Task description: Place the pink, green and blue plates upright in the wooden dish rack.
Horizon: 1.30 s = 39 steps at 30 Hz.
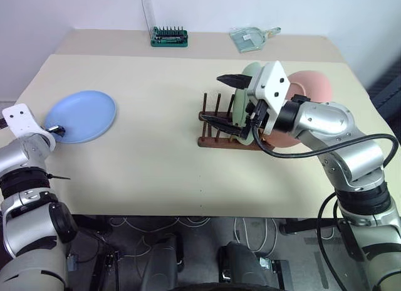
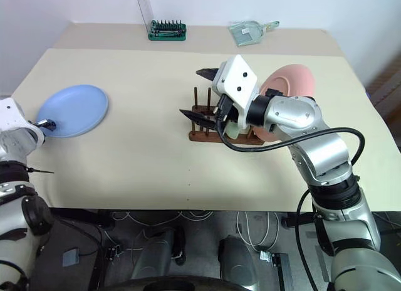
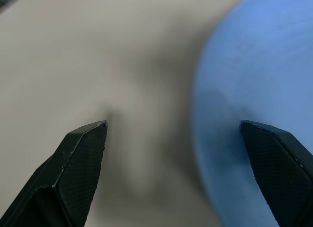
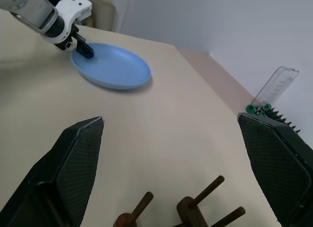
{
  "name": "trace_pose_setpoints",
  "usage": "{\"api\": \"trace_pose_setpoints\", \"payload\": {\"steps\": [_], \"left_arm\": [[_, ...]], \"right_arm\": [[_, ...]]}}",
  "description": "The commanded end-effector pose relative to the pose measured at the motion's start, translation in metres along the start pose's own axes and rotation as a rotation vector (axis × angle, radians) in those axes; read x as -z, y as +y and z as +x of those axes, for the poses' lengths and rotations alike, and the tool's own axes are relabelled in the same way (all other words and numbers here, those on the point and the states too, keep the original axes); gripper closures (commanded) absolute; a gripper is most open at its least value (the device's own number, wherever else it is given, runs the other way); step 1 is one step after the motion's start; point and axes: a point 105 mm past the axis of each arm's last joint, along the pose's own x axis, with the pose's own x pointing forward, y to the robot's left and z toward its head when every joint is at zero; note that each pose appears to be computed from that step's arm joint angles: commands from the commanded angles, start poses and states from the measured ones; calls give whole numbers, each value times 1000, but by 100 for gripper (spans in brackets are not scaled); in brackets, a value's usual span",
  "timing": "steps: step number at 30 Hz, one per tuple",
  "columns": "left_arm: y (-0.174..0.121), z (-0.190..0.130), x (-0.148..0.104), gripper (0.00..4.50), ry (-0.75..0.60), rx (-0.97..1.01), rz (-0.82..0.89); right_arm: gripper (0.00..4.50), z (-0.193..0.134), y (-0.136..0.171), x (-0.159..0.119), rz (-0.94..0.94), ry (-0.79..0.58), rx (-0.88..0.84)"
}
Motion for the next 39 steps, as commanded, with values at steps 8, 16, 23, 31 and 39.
{"api": "trace_pose_setpoints", "payload": {"steps": [8, 16, 23, 31, 39], "left_arm": [[-21, -4, -15, 384, -77, 77, -73], [-73, -31, -40, 446, -236, 266, -148], [-174, -134, -103, 446, -643, 642, -74], [-216, -191, -115, 446, -705, 829, -60], [-238, -217, -106, 446, -699, 929, -34]], "right_arm": [[0, -6, -2, -8, -35, -23, 45], [0, -5, -4, -5, -54, -5, 54], [0, 9, -11, -1, -300, 68, 89], [0, 28, -23, -6, -587, 77, 167], [0, 39, -29, -9, -768, 68, 182]]}}
